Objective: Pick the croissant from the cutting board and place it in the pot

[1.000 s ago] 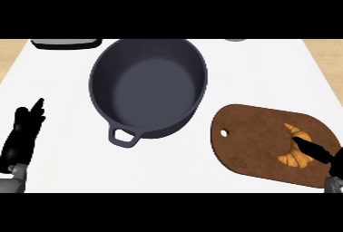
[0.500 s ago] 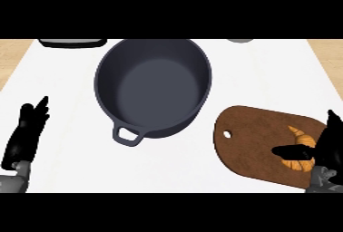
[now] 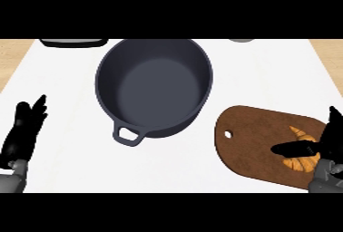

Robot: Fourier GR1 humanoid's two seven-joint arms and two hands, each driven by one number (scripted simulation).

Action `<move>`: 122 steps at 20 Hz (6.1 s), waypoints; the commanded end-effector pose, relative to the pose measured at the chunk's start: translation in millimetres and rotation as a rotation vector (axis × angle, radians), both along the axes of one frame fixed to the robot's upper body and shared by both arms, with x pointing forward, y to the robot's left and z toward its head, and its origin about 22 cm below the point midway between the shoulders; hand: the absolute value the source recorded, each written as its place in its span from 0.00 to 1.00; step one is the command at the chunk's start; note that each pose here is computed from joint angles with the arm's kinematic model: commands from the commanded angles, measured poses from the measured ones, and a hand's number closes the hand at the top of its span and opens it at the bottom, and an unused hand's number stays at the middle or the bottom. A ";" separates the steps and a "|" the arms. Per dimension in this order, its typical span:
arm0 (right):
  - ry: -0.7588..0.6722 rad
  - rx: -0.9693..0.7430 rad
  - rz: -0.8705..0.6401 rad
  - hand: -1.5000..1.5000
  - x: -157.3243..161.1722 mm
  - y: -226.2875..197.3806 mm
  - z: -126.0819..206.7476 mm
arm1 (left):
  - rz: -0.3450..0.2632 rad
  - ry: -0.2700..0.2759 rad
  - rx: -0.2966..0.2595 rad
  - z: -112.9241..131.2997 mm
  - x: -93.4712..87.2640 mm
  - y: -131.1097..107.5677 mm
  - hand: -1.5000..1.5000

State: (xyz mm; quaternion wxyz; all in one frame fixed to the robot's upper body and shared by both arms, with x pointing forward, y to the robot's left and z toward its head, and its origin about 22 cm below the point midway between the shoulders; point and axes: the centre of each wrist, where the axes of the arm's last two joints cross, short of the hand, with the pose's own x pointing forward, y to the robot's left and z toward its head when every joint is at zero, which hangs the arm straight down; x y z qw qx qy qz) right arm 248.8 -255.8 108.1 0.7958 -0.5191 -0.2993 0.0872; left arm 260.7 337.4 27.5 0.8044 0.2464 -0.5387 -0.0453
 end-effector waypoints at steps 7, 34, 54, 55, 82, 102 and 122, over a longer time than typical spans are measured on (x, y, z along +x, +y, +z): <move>0.215 0.018 -0.162 0.00 -2.1 -1.1 -7.5 | -0.015 -0.008 0.010 2.4 -1.5 -2.0 0.50; 0.279 0.095 -0.181 0.00 22.6 -18.9 -81.4 | -0.017 0.001 -0.006 -10.1 -0.3 -14.3 0.50; 0.232 -0.049 -0.118 1.00 24.6 -56.2 -104.0 | -0.013 0.003 -0.006 0.9 5.0 -19.6 0.50; 0.240 -0.072 -0.110 1.00 12.2 -63.8 -85.5 | -0.005 0.010 -0.012 0.1 2.7 -8.0 0.50; -0.596 -0.358 0.849 1.00 -26.3 36.1 65.8 | 0.013 0.002 0.016 -7.1 -6.0 2.4 0.50; -0.609 -0.255 0.967 1.00 31.6 178.3 184.4 | -0.015 -0.003 0.012 4.5 2.5 -1.8 0.50; -0.323 0.085 0.980 0.00 127.1 246.0 81.4 | -0.056 -0.021 0.007 6.2 14.4 -24.4 0.50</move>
